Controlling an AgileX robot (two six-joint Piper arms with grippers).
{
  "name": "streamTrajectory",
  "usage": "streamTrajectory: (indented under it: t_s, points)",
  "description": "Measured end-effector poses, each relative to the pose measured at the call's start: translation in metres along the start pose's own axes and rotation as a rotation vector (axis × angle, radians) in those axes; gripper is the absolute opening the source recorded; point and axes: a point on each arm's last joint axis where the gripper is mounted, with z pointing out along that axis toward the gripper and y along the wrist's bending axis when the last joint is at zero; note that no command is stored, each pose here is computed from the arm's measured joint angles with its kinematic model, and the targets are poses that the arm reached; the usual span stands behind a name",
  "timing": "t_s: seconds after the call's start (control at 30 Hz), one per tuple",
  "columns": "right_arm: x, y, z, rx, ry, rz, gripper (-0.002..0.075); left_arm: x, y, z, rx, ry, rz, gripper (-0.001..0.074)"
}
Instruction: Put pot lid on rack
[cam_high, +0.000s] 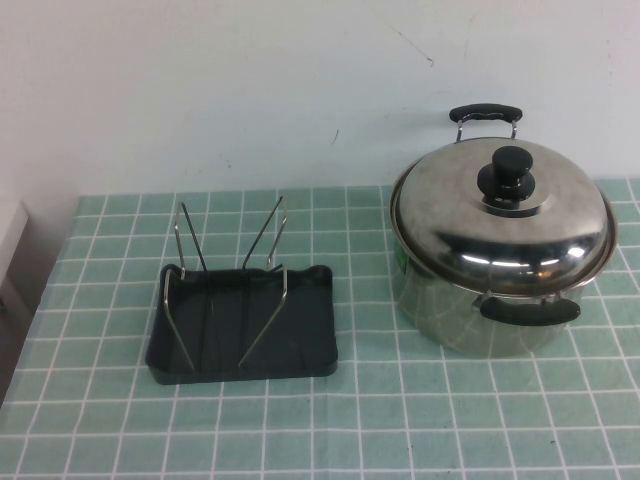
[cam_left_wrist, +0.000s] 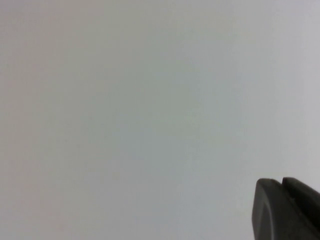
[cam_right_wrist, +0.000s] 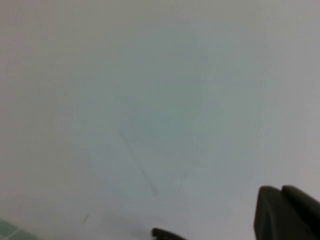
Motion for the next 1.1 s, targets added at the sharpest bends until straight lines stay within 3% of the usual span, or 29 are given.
streamTrajectory:
  t_s: [0.13, 0.23, 0.43, 0.53, 0.67, 0.73, 0.87, 1.1]
  points:
    - [0.021, -0.006, 0.042, -0.106, 0.063, 0.026, -0.0001, 0.015, -0.006, 0.010, 0.112, 0.087, 0.007, -0.0003]
    - [0.037, -0.006, 0.074, -0.158, 0.104, 0.058, -0.0001, 0.027, -0.002, 0.015, 0.103, 0.164, 0.002, -0.0003]
    - [0.067, 0.018, 0.125, -0.270, 0.190, 0.136, 0.0015, 0.035, 0.002, 0.018, 0.074, 0.220, -0.004, -0.0003]
    - [0.080, 0.026, 0.139, -0.292, 0.231, 0.166, 0.0143, 0.036, 0.003, 0.019, 0.063, 0.232, -0.037, -0.0003]
    - [0.087, 0.027, 0.149, -0.285, 0.242, 0.197, 0.0508, 0.039, 0.005, 0.018, 0.021, 0.267, -0.114, -0.0003]
    - [0.090, 0.026, 0.153, -0.280, 0.249, 0.201, 0.0615, 0.042, 0.008, 0.017, -0.010, 0.296, -0.139, -0.0003]
    - [0.097, 0.026, 0.157, -0.274, 0.263, 0.209, 0.0676, 0.046, 0.011, 0.016, -0.064, 0.336, -0.203, -0.0003]
    - [0.128, 0.031, 0.162, -0.249, 0.324, 0.260, 0.0690, 0.048, 0.011, 0.015, -0.075, 0.362, -0.244, -0.0003]
